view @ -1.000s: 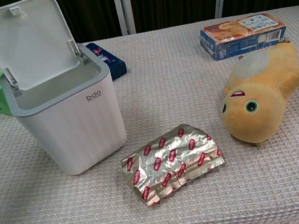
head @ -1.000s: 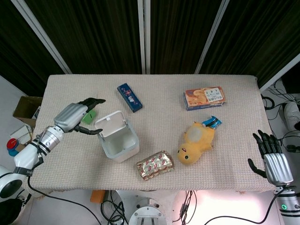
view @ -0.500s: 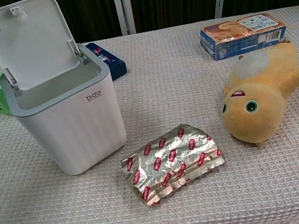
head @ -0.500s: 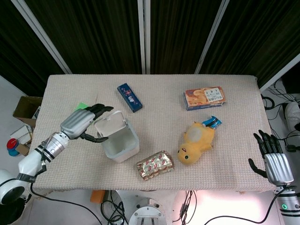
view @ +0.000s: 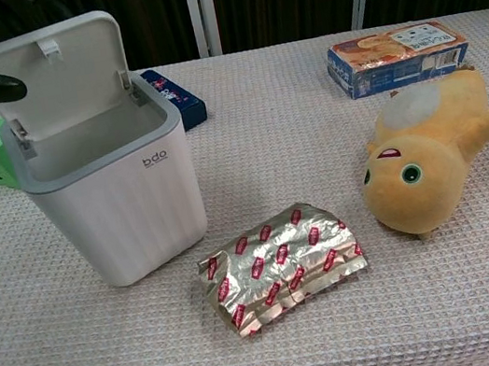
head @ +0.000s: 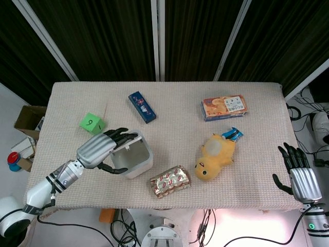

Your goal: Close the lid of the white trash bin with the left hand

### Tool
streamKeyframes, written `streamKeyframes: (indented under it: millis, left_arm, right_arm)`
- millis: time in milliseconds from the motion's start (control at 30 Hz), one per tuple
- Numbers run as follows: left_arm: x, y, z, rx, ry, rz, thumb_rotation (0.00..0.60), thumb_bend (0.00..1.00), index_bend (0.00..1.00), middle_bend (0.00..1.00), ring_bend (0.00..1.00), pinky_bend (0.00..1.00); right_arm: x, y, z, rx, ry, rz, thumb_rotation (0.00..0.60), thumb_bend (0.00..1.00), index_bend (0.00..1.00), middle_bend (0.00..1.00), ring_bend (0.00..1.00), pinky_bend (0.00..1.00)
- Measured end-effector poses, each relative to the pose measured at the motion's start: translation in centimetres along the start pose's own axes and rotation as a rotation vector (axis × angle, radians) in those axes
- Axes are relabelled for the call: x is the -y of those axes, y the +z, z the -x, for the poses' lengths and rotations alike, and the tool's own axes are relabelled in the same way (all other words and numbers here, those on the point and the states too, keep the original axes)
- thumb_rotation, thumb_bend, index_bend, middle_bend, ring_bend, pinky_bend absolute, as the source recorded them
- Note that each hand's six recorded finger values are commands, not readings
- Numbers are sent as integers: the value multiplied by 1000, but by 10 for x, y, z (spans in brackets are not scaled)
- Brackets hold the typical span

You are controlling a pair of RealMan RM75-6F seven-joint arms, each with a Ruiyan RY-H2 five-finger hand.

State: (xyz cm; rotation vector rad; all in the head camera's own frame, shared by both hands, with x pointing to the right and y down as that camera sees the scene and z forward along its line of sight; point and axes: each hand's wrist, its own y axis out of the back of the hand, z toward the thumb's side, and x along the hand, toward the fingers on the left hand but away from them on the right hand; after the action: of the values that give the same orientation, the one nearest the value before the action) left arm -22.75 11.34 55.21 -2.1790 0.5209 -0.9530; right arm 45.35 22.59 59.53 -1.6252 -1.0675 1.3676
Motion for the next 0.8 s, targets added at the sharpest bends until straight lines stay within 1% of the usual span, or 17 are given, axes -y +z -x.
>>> streamKeyframes:
  millis: [267,567,800]
  left_arm:
    - [21,11,5,41,-16,-98,324,198,100,234,88,238]
    - [37,22,8,78,5,-248,326,200,100,247,88,238]
    - [49,21,7,79,13,-338,329,200,100,259,88,238]
  right_arm:
    - [2,1,1,-2,6,-3,600,281,0,0,0,0]
    - [3,1,1,-1,9,-5,600,281,0,0,0,0]
    - [3,1,0,-2,14,-6,600,274,0,0,0,0]
